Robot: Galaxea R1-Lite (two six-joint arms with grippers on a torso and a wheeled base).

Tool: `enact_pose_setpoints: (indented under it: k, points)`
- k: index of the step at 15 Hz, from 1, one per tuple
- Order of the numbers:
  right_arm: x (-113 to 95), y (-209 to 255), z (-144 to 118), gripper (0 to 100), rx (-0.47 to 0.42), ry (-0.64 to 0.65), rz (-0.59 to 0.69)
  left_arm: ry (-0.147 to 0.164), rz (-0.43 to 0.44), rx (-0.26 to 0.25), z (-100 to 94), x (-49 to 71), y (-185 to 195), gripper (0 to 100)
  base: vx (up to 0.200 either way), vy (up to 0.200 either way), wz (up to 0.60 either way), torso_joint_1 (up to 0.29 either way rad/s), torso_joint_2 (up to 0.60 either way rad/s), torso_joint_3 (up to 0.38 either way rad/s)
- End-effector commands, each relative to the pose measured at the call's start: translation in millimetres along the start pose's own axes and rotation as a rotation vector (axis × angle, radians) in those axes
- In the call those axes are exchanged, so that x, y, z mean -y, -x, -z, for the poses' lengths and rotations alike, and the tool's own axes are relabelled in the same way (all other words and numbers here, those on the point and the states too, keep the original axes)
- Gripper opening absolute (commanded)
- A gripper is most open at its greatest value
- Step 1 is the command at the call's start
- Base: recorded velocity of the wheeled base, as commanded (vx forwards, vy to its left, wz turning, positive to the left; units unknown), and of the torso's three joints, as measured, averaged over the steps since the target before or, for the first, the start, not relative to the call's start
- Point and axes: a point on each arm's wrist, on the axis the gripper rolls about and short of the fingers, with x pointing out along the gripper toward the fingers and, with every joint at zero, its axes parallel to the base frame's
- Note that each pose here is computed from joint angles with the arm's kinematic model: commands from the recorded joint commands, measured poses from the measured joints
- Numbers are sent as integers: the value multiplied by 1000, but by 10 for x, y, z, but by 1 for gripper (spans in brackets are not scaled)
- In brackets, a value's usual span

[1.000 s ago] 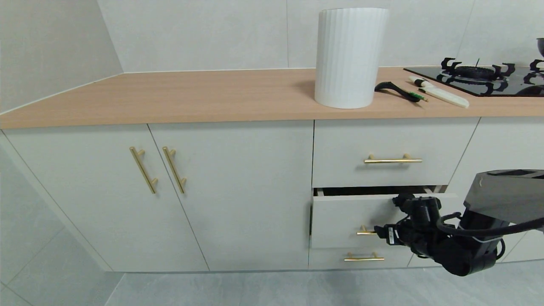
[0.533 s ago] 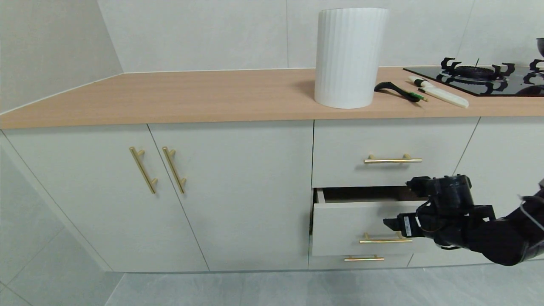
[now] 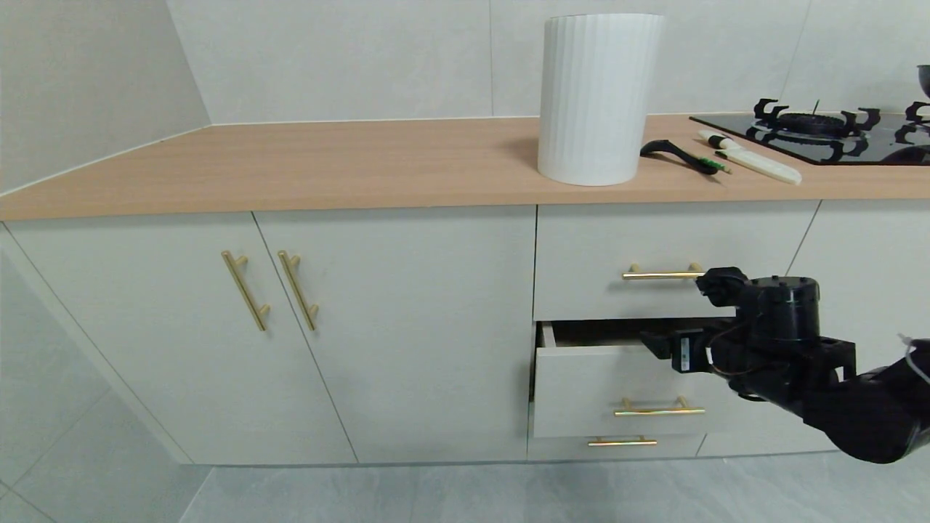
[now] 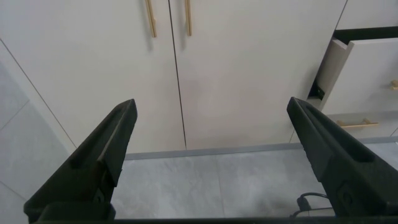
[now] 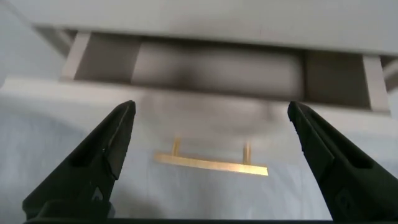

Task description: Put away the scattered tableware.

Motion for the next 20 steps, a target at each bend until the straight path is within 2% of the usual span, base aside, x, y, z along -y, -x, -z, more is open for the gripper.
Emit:
enact_pose_setpoints:
  k: [1,5,9,15,20]
  points:
    - [12,-265,260,100,-26,3,31,0,0,-2,0,0,-1,100,0,0,0,0,0,0]
    - [2,-508,423,100,26,-3,62,0,0,-2,0,0,-1,100,0,0,0,0,0,0]
    - [7,-567,491,100,11,-1,73,0,0,-2,0,0,-1,100,0,0,0,0,0,0]
    - [12,-528,477,100,2,2,75,0,0,-2,0,0,-1,100,0,0,0,0,0,0]
    - [19,-381,383,100,-39,10,74,0,0,-2,0,0,-1,100,0,0,0,0,0,0]
